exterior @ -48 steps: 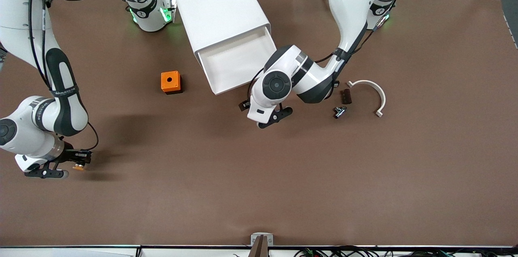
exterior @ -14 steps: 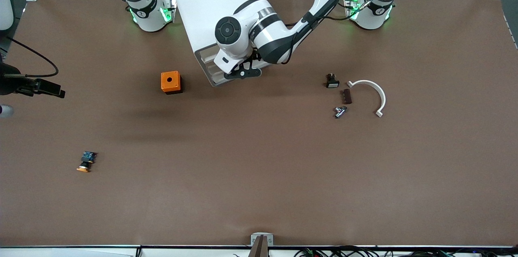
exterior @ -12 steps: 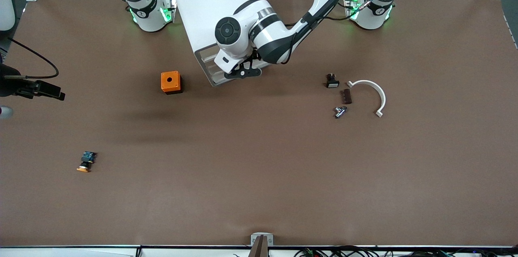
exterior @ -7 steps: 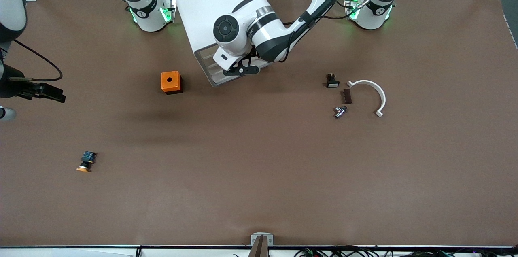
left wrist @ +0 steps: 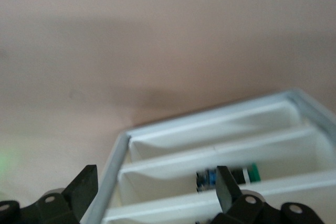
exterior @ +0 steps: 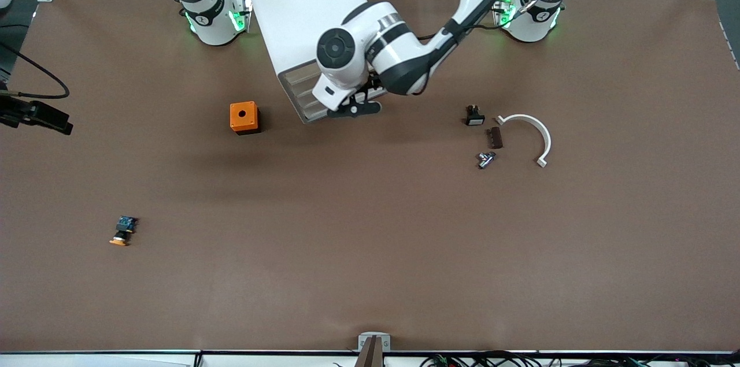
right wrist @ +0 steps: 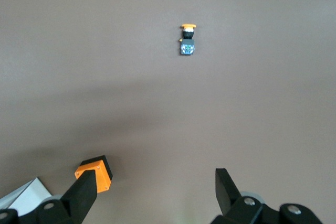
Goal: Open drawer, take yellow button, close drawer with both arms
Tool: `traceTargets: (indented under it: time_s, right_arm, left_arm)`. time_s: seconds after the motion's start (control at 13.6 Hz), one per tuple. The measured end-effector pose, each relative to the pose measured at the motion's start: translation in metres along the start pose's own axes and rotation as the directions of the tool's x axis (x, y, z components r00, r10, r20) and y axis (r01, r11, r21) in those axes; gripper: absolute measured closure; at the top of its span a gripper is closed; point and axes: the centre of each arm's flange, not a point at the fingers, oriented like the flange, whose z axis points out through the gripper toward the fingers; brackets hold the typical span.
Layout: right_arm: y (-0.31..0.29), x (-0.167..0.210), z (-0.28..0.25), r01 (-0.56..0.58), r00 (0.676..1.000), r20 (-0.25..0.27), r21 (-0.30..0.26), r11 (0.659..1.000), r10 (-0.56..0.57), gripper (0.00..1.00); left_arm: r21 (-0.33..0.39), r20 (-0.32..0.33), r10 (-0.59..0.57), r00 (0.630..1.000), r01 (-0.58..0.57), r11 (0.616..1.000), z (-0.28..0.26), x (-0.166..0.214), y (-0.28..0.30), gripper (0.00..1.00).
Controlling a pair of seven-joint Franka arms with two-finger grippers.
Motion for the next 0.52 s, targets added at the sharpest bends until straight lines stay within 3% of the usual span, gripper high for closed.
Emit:
traceTargets:
  time_s: [0.15,0.52]
  right_arm:
    - [0.013,-0.002,0.004,-0.016,1.000,0.026,0.047,0.999,0.014,0.00]
    - [0.019,-0.009,0.000,-0.026,0.999,0.039,0.068,0.997,0.023,0.00]
  left_arm:
    - [-0.048,-0.023,-0.065,0.998,0.064,0.997,-0.036,0.041,-0.035,0.00]
    - [-0.103,-0.114,-0.196,0.974,0.185,0.977,-0.100,0.115,-0.122,0.00]
